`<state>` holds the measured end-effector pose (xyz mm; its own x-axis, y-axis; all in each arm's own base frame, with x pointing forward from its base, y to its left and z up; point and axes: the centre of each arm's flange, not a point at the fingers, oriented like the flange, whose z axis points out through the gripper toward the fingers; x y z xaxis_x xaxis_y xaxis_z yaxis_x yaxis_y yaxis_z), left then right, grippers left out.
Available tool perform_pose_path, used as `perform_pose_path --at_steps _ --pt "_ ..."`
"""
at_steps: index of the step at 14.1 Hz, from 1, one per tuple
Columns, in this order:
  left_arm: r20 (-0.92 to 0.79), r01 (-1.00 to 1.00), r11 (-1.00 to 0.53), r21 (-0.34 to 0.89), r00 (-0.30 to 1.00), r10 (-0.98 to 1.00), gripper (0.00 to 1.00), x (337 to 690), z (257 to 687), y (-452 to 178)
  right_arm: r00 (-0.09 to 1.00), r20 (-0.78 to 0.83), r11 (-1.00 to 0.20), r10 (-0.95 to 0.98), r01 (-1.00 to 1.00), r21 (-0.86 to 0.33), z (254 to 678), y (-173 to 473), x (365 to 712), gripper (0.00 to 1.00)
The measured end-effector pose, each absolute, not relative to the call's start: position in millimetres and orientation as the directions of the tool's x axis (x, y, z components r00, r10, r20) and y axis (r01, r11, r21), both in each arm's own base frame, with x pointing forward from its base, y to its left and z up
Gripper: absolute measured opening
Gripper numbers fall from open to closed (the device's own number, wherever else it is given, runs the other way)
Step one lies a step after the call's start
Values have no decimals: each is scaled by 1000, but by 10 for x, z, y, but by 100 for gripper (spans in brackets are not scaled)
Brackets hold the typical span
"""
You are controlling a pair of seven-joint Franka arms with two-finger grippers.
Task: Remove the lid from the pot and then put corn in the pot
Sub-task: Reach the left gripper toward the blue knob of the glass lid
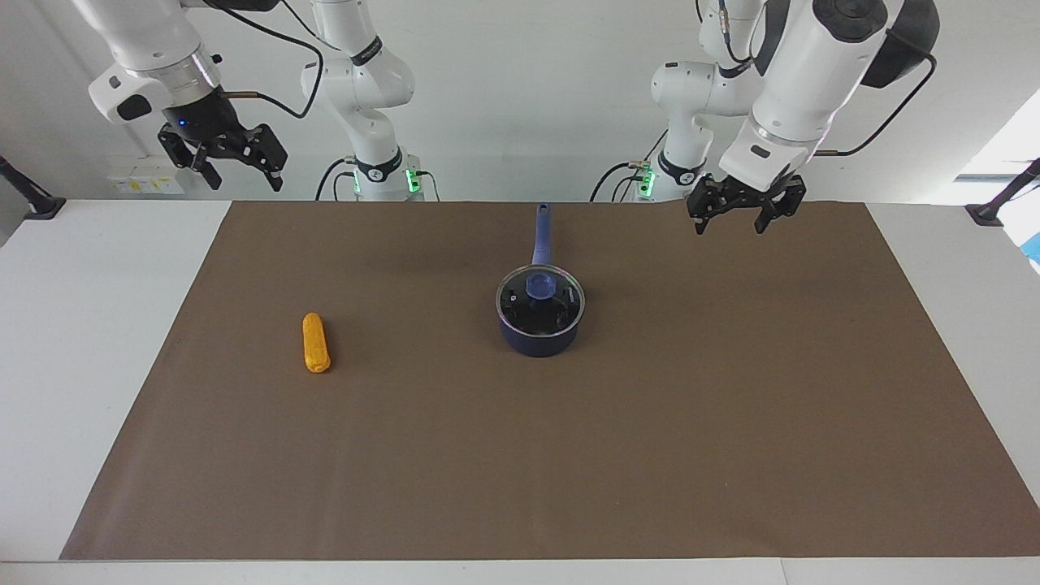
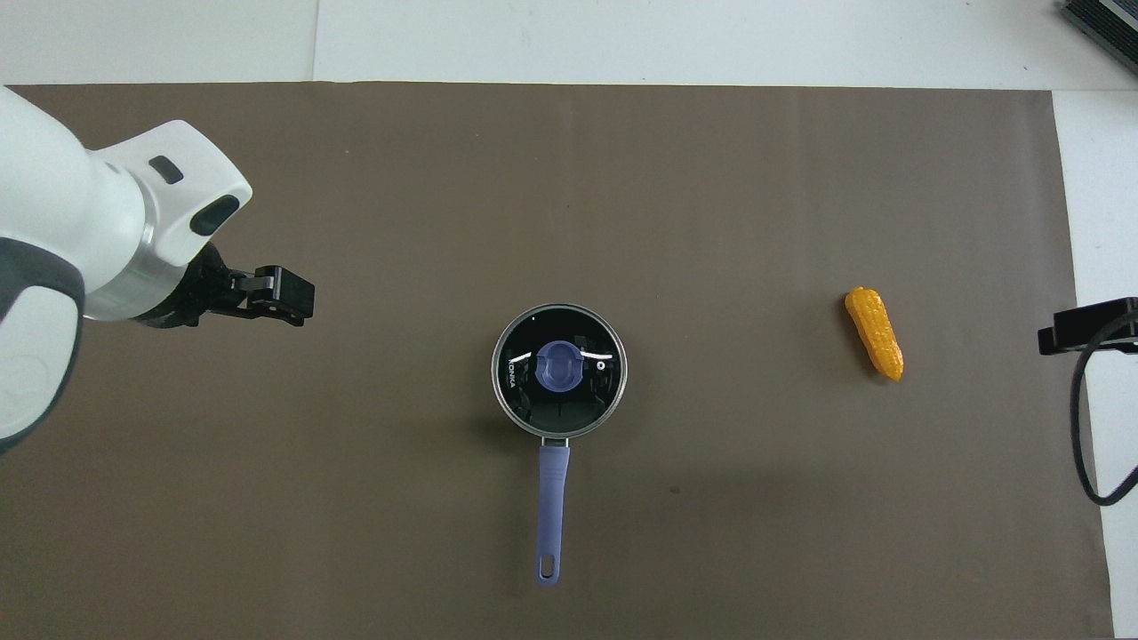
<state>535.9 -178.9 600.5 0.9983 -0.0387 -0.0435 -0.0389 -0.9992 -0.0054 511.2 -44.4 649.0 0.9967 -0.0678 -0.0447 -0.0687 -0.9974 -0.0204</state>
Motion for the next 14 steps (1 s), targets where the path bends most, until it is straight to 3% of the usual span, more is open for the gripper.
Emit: perform_pose_path --at_steps 14 --pt "-1 158 -986 46 987 158 100 5224 5169 -3189 997 -26 -998 -66 -67 -19 6489 -443 5135 100"
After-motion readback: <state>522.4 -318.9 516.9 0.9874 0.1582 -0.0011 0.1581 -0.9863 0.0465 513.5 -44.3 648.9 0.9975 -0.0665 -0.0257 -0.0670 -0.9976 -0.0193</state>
